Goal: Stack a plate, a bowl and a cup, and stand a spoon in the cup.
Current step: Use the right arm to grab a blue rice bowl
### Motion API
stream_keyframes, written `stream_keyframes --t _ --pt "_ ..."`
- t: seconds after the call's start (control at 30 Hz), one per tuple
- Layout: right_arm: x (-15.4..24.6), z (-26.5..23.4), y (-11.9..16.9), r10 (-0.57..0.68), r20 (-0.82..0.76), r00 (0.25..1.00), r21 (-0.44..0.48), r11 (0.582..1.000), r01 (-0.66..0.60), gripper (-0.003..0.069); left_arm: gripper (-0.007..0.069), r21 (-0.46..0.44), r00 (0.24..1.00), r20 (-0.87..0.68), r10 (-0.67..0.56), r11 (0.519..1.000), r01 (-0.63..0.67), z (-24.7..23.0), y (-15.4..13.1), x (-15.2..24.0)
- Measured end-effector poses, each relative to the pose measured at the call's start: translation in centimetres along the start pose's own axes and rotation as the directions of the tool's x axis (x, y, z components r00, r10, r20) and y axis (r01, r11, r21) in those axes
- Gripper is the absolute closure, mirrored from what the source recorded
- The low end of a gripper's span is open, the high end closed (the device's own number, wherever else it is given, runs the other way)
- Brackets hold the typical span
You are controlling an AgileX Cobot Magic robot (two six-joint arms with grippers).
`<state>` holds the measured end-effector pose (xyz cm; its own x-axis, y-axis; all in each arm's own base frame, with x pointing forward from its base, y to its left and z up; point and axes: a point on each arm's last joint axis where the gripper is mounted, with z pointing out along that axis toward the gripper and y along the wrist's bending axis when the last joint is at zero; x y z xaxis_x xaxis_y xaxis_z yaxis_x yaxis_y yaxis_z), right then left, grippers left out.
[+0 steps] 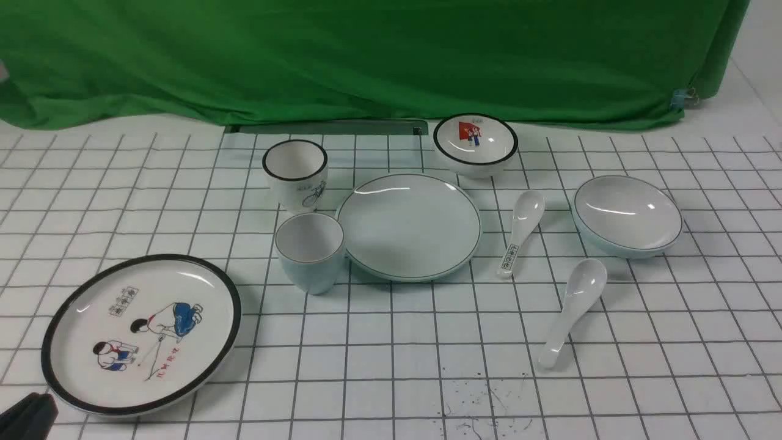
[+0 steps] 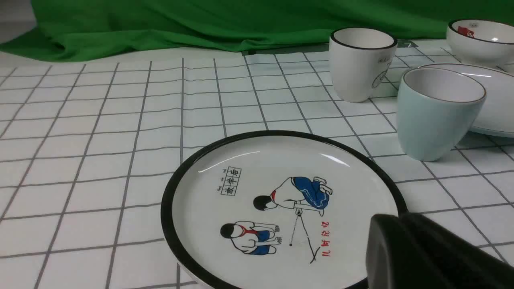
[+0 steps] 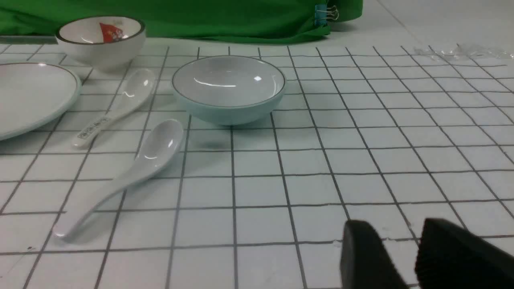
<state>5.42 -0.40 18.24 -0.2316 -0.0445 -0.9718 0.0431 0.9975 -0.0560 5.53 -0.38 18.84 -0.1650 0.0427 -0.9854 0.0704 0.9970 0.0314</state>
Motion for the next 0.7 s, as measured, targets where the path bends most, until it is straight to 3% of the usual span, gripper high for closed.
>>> stream_keyframes --t 0.7 --pt "0.00 0.00 0.00 0.000 0.000 1.000 0.000 1.000 0.000 0.0417 0.0654 -0.006 0.998 0.053 0.016 1.000 -0.016 -0.01 0.05 -0.49"
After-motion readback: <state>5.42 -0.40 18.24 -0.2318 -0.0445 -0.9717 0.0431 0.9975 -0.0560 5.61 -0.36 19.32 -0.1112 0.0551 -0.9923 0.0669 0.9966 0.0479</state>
